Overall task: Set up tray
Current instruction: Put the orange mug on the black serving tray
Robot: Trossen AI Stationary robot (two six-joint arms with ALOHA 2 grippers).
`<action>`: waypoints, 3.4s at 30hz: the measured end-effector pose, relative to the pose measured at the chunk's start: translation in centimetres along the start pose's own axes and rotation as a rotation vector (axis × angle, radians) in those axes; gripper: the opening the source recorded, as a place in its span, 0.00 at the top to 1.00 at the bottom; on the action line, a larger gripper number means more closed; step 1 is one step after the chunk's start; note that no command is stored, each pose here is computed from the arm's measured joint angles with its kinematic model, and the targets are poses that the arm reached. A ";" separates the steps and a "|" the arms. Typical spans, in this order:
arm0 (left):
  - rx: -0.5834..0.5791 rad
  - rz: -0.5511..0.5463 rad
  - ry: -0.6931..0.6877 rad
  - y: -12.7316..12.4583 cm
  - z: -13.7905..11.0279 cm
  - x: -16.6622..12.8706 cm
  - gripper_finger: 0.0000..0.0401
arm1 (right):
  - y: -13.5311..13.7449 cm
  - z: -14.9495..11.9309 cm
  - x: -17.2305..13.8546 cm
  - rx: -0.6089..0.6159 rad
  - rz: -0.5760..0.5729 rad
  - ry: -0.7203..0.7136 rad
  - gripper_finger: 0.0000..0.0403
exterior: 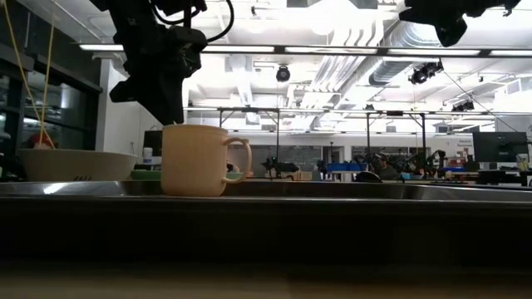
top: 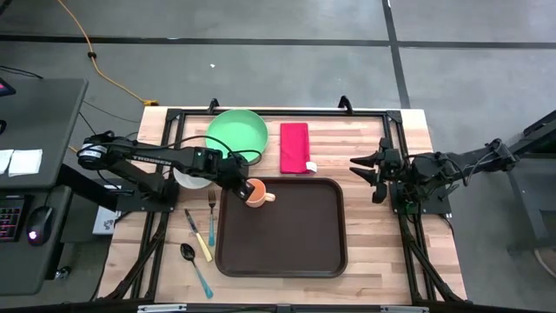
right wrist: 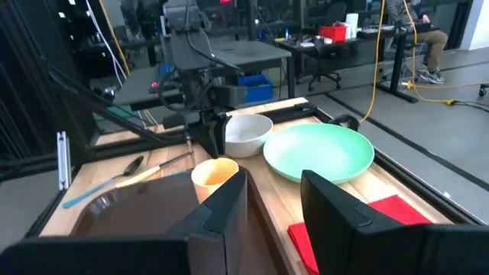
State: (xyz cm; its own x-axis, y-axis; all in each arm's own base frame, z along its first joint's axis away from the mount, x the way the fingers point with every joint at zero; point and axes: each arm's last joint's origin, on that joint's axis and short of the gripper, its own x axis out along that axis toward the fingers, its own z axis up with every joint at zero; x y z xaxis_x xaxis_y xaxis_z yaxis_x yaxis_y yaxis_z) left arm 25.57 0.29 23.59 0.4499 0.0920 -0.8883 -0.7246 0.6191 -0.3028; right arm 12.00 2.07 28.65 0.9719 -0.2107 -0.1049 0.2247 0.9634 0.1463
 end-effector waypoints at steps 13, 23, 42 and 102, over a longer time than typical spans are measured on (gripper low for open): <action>-0.014 0.010 0.009 0.0 0.0 0.4 0.66 | -0.3 -1.8 0.1 0.035 0.036 -0.057 0.74; -0.019 0.029 0.047 -0.1 -0.1 1.4 0.66 | -0.2 -1.8 0.1 0.036 0.050 -0.053 0.74; -0.038 0.032 0.047 -0.1 -0.1 1.4 0.79 | -0.2 -1.8 0.1 0.036 0.044 -0.054 0.74; -0.082 0.243 0.157 1.6 0.6 -0.5 0.91 | -0.3 -1.8 0.1 0.052 0.039 -0.056 0.74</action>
State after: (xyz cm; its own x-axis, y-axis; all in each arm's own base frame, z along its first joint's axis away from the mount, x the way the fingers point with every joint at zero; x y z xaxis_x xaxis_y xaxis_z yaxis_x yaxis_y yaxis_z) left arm 24.53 1.73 23.76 0.1765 0.1038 -0.9788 -0.8436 0.5283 -0.0961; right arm 11.87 2.10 26.86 0.9820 -0.1839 -0.0430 0.1888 0.9614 0.2004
